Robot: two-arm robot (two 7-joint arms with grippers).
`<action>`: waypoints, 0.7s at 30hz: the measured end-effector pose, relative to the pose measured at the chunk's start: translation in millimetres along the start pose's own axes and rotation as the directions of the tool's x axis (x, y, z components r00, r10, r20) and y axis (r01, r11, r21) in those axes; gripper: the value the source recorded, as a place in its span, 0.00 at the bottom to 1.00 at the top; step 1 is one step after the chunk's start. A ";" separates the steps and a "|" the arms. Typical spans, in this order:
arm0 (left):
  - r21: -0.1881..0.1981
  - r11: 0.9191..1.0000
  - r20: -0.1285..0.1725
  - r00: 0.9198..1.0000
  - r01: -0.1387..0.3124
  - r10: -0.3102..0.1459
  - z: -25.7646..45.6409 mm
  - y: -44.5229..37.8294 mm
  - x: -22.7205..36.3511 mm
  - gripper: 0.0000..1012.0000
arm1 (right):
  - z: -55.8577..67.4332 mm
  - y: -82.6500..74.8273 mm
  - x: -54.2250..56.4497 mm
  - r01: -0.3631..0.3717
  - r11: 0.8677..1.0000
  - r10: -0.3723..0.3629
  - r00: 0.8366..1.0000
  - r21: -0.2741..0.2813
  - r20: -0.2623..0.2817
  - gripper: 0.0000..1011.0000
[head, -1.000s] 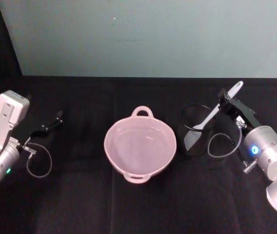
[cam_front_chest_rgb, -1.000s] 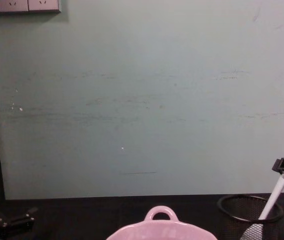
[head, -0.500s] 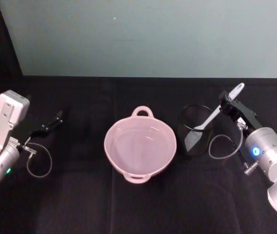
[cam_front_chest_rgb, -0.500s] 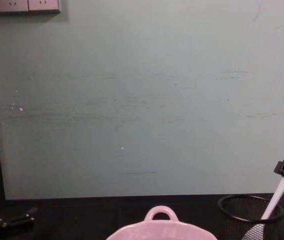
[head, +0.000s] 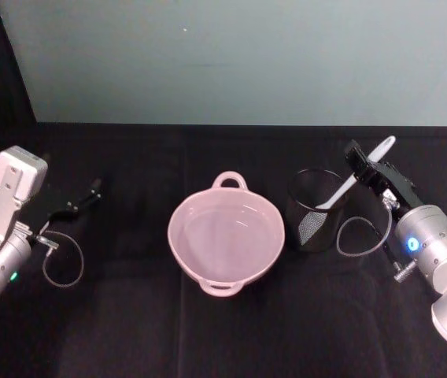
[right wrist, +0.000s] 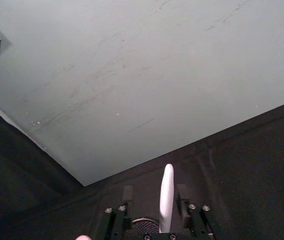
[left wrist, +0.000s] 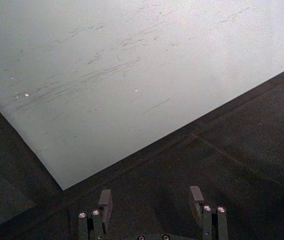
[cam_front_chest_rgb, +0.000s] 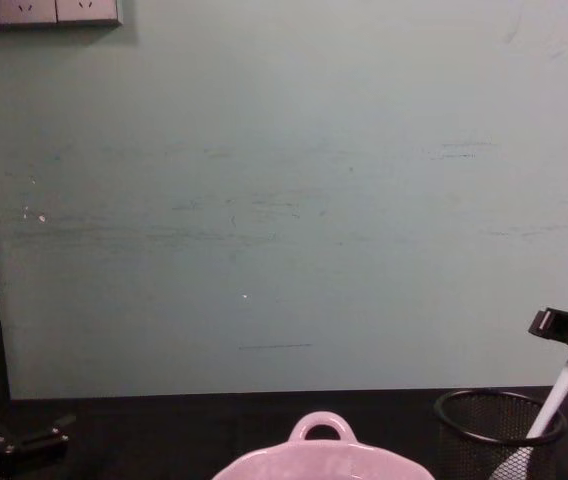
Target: Use the one hand to pick up the spoon and stir the clear water in the bowl.
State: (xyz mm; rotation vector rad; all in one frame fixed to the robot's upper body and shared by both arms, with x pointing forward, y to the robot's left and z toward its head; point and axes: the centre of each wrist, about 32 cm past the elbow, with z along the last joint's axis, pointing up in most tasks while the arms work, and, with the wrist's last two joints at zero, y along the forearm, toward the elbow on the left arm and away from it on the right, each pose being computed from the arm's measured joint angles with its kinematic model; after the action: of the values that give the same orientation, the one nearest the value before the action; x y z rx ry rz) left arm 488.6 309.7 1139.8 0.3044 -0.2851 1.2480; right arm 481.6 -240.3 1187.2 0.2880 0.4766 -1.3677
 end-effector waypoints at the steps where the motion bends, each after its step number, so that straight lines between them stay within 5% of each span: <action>1: 0.000 1.000 0.000 1.000 0.000 0.000 0.0 0.0 0.0 1.00 | 0.0 0.0 -0.1 0.000 1.000 0.000 1.000 0.000 0.000 0.56; 4: 0.000 1.000 0.000 1.000 0.000 0.000 0.0 0.0 0.0 1.00 | 0.1 0.1 -0.2 -0.002 1.000 0.002 1.000 0.001 0.005 0.64; 14: 0.000 1.000 0.000 1.000 0.000 0.000 0.0 0.0 0.0 1.00 | 0.8 -17.7 -2.5 -0.051 0.999 0.049 0.983 0.003 0.177 0.93; 21: 0.000 1.000 0.000 1.000 0.000 0.000 0.0 0.0 0.0 1.00 | 6.1 -36.6 -0.3 -0.053 0.999 0.047 0.957 0.011 0.285 0.99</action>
State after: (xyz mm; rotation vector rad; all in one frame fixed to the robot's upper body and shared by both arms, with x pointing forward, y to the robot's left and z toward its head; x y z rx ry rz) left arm 488.6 309.7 1139.8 0.3045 -0.2850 1.2480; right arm 446.7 -249.8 1195.4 0.1138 0.2156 -1.3386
